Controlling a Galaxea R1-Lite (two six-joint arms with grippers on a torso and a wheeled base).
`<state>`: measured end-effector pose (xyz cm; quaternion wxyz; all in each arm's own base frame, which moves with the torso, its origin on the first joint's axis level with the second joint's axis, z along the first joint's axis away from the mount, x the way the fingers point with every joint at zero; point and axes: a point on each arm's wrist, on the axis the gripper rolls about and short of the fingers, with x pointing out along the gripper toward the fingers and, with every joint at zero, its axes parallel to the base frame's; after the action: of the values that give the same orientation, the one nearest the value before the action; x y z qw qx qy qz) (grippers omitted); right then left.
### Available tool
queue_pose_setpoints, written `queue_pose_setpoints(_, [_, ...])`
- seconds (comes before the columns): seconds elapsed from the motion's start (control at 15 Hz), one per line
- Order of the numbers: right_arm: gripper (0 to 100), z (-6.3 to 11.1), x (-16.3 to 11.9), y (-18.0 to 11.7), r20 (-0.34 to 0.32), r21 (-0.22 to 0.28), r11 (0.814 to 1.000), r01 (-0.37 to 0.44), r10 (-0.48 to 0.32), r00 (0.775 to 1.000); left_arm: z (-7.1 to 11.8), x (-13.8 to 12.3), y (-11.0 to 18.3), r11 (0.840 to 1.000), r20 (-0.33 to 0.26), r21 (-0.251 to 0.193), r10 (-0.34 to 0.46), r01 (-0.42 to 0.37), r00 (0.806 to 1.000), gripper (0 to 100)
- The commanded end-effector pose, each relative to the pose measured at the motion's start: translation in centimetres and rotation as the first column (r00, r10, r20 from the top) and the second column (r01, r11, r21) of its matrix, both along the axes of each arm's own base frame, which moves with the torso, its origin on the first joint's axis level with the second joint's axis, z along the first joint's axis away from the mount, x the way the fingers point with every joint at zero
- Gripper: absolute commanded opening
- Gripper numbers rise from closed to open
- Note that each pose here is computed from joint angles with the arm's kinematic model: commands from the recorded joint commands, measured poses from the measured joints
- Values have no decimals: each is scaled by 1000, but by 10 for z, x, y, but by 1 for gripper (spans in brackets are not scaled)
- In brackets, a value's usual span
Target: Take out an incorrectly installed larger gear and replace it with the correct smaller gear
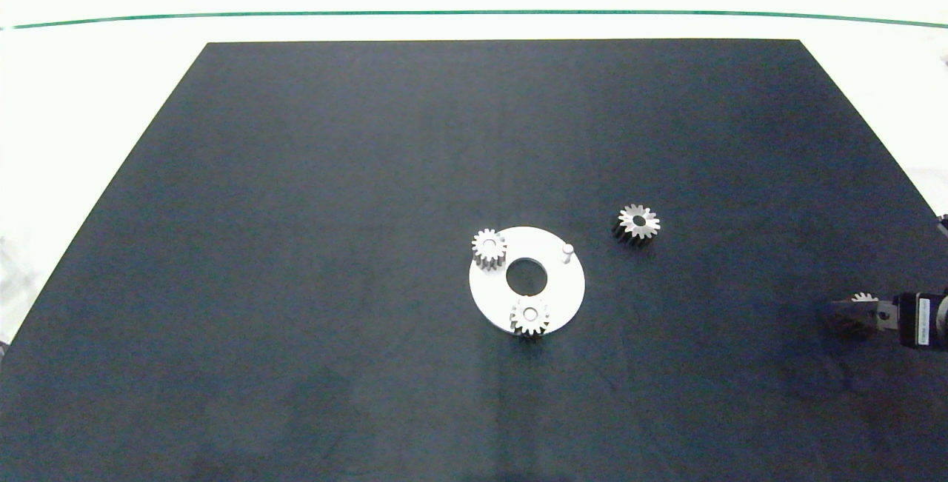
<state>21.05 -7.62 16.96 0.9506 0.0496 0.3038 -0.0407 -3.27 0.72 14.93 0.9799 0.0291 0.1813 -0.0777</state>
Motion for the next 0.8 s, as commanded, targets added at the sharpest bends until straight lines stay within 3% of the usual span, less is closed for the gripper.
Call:
queue_pose_setpoints(0.07, [100,-4,3,0,-7,1,1000,-6,6,1000,0,0,0,1000,-3,1,0,0,1000,100])
queue_pose_setpoints(0.33, [97,-7,5,0,-7,1,1000,-7,7,1000,0,0,0,1000,-4,1,0,0,1000,100])
queue_pose_setpoints(0.8, [82,-6,5,0,-6,-1,1000,-6,6,1000,-1,0,0,1000,-1,0,0,0,1000,100])
